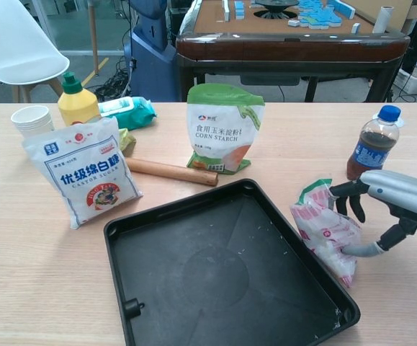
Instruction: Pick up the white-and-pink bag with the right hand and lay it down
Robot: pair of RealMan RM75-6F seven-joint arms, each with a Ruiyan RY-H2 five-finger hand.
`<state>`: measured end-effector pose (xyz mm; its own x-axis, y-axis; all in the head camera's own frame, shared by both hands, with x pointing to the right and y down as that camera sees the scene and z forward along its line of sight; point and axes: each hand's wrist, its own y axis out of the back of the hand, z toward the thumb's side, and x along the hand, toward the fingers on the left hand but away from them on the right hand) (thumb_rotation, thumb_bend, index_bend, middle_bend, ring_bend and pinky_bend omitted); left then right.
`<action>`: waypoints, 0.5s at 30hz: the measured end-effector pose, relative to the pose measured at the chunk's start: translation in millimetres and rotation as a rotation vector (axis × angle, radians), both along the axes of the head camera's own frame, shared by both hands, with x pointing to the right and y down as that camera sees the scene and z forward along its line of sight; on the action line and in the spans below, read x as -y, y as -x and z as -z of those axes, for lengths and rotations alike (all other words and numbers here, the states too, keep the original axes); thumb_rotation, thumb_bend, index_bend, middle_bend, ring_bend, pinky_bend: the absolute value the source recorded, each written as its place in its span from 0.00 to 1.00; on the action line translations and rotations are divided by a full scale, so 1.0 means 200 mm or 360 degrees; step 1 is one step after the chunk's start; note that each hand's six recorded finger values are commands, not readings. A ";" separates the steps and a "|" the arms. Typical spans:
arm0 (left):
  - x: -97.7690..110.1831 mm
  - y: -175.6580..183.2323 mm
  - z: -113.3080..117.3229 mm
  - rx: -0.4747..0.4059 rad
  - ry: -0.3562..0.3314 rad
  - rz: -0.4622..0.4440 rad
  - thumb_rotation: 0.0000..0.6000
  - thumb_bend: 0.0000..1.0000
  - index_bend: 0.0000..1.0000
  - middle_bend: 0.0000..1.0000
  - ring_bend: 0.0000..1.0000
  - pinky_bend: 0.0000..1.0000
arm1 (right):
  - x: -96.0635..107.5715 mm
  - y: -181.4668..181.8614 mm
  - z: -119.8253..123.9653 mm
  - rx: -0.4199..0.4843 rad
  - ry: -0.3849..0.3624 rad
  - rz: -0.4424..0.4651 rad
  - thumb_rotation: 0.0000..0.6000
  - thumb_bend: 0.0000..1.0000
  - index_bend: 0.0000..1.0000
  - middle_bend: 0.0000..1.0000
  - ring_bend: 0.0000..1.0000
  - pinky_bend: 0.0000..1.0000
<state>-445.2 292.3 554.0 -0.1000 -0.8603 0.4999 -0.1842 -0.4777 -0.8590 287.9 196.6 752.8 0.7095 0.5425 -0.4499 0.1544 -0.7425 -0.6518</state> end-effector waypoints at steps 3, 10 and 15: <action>0.00 0.00 0.00 0.0003 -0.0003 0.0004 1.00 0.18 0.08 0.01 0.00 0.05 | 0.00 0.00 0.00 0.0000 0.0016 0.0016 1.00 0.48 0.41 0.37 0.35 0.42; 0.00 -0.01 0.00 0.0004 0.0005 -0.0004 1.00 0.18 0.08 0.01 0.00 0.05 | 0.01 -0.02 0.04 0.0047 -0.0005 -0.0003 1.00 0.48 0.35 0.35 0.31 0.38; 0.01 -0.02 -0.01 -0.0003 0.0005 -0.0022 1.00 0.18 0.08 0.01 0.00 0.05 | -0.02 -0.02 0.05 0.0045 0.0006 0.0023 1.00 0.48 0.35 0.34 0.30 0.37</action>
